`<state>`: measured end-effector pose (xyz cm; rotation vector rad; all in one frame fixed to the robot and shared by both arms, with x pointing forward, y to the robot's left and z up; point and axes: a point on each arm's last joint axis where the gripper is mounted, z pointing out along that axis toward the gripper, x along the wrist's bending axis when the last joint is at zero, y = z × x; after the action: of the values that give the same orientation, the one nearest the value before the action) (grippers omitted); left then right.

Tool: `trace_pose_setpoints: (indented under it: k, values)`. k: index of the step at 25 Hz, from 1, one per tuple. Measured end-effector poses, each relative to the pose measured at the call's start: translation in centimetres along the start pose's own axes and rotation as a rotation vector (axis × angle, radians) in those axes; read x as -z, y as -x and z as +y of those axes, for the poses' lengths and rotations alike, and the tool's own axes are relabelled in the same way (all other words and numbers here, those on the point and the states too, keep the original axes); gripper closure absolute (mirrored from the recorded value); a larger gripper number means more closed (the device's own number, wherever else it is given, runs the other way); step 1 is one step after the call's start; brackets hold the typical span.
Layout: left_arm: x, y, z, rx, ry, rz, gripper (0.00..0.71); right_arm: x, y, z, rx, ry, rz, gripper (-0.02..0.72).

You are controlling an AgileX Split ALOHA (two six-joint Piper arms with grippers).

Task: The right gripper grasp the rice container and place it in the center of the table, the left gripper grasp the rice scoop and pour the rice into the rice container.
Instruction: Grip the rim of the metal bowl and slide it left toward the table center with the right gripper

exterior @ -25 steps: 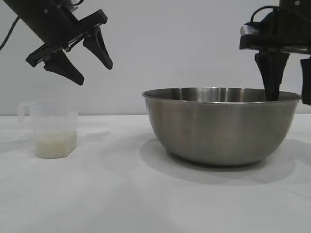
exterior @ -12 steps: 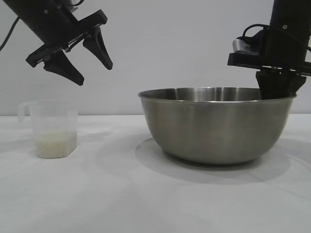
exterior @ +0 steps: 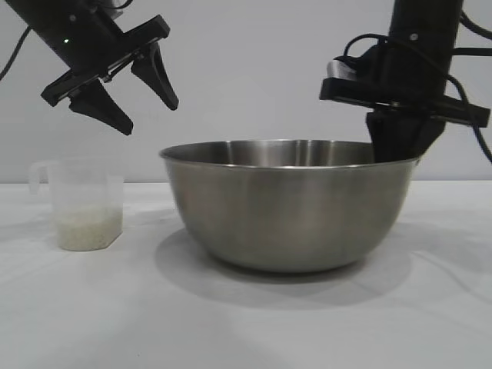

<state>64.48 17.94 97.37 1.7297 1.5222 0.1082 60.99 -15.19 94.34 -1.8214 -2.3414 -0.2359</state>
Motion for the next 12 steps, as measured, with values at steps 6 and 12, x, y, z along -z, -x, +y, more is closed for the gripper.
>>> trace_pose_setpoints:
  k: [6, 12]
  values:
    - [0.0, 0.0, 0.0, 0.000, 0.000, 0.000, 0.263, 0.6, -0.1, 0.0, 0.011, -0.031, -0.003, 0.217]
    - [0.0, 0.0, 0.0, 0.000, -0.002, -0.002, 0.263, 3.7, -0.5, 0.9, 0.062, -0.012, -0.047, 0.146]
